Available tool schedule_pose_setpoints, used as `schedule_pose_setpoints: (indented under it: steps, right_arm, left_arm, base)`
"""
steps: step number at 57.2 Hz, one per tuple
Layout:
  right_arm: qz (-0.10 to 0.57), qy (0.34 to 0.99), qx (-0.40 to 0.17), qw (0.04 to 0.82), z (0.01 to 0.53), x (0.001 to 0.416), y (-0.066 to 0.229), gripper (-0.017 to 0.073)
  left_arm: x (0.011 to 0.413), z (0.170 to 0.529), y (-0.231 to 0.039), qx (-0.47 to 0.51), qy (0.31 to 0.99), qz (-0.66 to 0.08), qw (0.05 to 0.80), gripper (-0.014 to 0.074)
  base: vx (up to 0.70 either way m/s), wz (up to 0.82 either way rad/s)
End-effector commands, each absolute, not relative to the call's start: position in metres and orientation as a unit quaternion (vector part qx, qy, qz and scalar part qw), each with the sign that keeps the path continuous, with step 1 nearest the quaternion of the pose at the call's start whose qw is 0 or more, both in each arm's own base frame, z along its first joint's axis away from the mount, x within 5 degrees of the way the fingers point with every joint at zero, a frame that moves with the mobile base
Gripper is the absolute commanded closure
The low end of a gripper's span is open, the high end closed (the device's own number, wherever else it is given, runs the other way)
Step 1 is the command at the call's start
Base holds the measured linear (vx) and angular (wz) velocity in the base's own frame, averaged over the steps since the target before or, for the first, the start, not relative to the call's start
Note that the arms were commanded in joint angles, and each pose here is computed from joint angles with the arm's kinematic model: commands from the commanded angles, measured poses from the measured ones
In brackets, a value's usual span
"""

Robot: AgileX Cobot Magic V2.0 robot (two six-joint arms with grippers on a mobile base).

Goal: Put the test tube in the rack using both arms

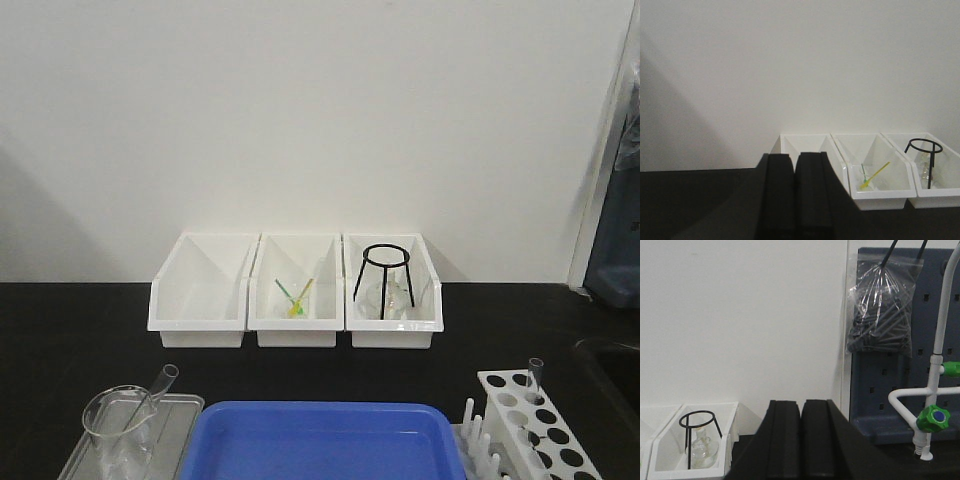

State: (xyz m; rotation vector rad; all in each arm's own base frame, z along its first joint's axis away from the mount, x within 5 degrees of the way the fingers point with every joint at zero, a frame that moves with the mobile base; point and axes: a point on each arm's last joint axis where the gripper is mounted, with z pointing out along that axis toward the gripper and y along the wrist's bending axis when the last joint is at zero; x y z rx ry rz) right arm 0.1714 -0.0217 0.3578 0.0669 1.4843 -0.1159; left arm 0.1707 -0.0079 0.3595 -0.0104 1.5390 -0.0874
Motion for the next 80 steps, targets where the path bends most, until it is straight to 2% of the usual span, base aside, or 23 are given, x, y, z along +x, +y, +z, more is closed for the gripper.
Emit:
schedule_pose_setpoints:
  steps: [1,7,12,22,32,38,42,53,58,70,80]
  right_arm:
    - [-0.055,0.627,0.022,0.777,0.379,0.170,-0.021,0.0518]
    - [-0.056,0.628,0.022,0.776,0.379,0.170,-0.021,0.0439]
    - [-0.056,0.628,0.021,0.776,0.379,0.170,-0.021,0.0333]
    - [-0.056,0.629,0.020,0.775,0.378,0.170,-0.021,0.0050]
    - [-0.041,0.614,0.030,0.788,0.381,0.169,-0.020,-0.0101]
    - [-0.012,0.616,0.040,0.787,0.380,0.170,-0.017,-0.0088]
    - [0.005,0.626,0.016,0.779,0.376,0.175,-0.007,-0.0071]
    - [0.024,0.653,-0.136,0.744,0.340,0.189,0.034,-0.0005]
    - [0.040,0.661,-0.174,0.729,0.321,0.190,0.046,0.0015]
    - [0.060,0.678,-0.191,0.708,0.294,0.196,0.053,0.0026]
    - [0.046,0.676,-0.207,0.705,0.291,0.200,0.054,0.0026]
  left_arm:
    - [0.169,0.385,-0.009,0.000,0.627,-0.046,0.778,0.0555]
    - [0.169,0.386,-0.010,0.019,0.625,-0.031,0.780,0.0490]
    - [0.169,0.384,-0.011,0.043,0.629,-0.012,0.776,0.0404]
    - [0.169,0.384,-0.012,0.062,0.628,0.002,0.776,0.0181]
    - [0.167,0.389,-0.013,0.058,0.608,-0.007,0.792,0.0024]
    - [0.166,0.393,-0.014,0.060,0.589,-0.012,0.806,0.0026]
    - [0.169,0.390,-0.018,0.091,0.591,0.003,0.802,0.0030]
    - [0.192,0.346,-0.045,0.257,0.628,0.046,0.733,0.0030]
    - [0.203,0.319,-0.053,0.300,0.651,0.038,0.696,0.0030]
    - [0.239,0.275,-0.063,0.328,0.696,0.011,0.639,0.0030]
    - [0.278,0.263,-0.066,0.303,0.732,0.003,0.611,0.0030]
  base:
    - [0.00,0.00]
    - [0.00,0.00]
    - [0.00,0.00]
    - [0.00,0.00]
    - [0.00,0.00]
    - [0.00,0.00]
    - [0.00,0.00]
    - [0.00,0.00]
    - [0.00,0.00]
    - [0.00,0.00]
    - [0.00,0.00]
